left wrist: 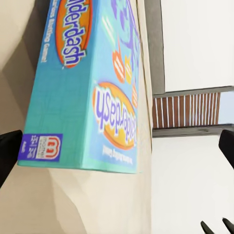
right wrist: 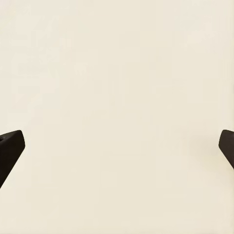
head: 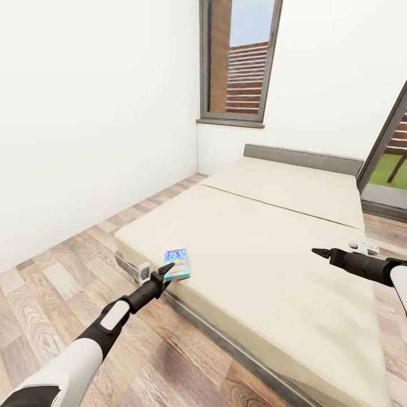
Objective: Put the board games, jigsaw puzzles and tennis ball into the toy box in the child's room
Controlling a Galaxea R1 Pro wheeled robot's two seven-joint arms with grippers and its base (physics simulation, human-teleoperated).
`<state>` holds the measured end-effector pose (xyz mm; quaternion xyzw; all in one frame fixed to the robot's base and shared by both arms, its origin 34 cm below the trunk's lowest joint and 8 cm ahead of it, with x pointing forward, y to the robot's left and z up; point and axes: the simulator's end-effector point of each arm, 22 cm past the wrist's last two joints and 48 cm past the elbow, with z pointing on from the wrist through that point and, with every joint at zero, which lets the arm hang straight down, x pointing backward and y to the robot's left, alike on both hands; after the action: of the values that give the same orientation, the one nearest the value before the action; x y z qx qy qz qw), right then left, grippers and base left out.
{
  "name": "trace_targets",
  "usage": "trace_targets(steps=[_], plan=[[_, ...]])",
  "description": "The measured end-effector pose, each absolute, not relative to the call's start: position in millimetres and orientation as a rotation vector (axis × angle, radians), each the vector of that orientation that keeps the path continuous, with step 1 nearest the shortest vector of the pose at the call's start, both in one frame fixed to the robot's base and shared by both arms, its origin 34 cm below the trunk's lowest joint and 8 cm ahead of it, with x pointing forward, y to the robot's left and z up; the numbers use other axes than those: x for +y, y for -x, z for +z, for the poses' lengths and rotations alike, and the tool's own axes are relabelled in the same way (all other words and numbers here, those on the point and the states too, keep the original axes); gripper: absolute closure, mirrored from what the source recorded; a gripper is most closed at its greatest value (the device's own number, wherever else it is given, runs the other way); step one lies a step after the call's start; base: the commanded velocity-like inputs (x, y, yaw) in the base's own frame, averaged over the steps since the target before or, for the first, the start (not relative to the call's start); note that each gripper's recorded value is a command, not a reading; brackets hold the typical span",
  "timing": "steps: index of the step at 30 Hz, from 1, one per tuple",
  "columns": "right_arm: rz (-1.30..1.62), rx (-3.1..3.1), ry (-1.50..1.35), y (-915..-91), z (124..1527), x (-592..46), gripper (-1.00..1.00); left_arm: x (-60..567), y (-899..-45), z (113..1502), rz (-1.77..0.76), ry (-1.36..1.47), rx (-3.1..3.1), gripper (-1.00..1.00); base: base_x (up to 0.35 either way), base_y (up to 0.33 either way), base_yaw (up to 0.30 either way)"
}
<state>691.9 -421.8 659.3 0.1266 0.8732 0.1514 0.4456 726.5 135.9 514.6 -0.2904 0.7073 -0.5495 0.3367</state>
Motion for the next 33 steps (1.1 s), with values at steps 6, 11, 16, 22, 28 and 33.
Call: trace_targets(steps=[6, 11, 16, 22, 28, 33], plan=[[0.375, 2.163, -0.314, -691.9, 659.4, -421.8, -1.0, 131.9, -727.1, 516.3, -1.439, 0.754, 1.843, -1.0, 0.0, 0.0, 0.0], [0.375, 2.163, -0.313, -692.0, 659.4, -421.8, -1.0, 131.0, -727.2, 516.7, -1.441, 0.753, 1.842, -1.0, 0.0, 0.0, 0.0], [0.375, 2.163, -0.314, -691.8, 659.3, -421.8, -1.0, 130.2, -727.3, 517.4, -1.445, 0.755, 1.841, 1.0, 0.0, 0.0, 0.0], [0.375, 2.163, -0.314, -691.8, 659.3, -421.7, -1.0, 130.6, -727.9, 518.7, -1.45, 0.759, 1.834, 1.0, 0.0, 0.0, 0.0], [0.375, 2.163, -0.314, -691.8, 659.3, -421.8, -1.0, 130.4, -727.9, 518.5, -1.449, 0.758, 1.835, 1.0, 0.0, 0.0, 0.0], [0.375, 2.163, -0.314, -691.8, 659.3, -421.7, -1.0, 130.4, -727.8, 518.5, -1.449, 0.758, 1.835, 1.0, 0.0, 0.0, 0.0]])
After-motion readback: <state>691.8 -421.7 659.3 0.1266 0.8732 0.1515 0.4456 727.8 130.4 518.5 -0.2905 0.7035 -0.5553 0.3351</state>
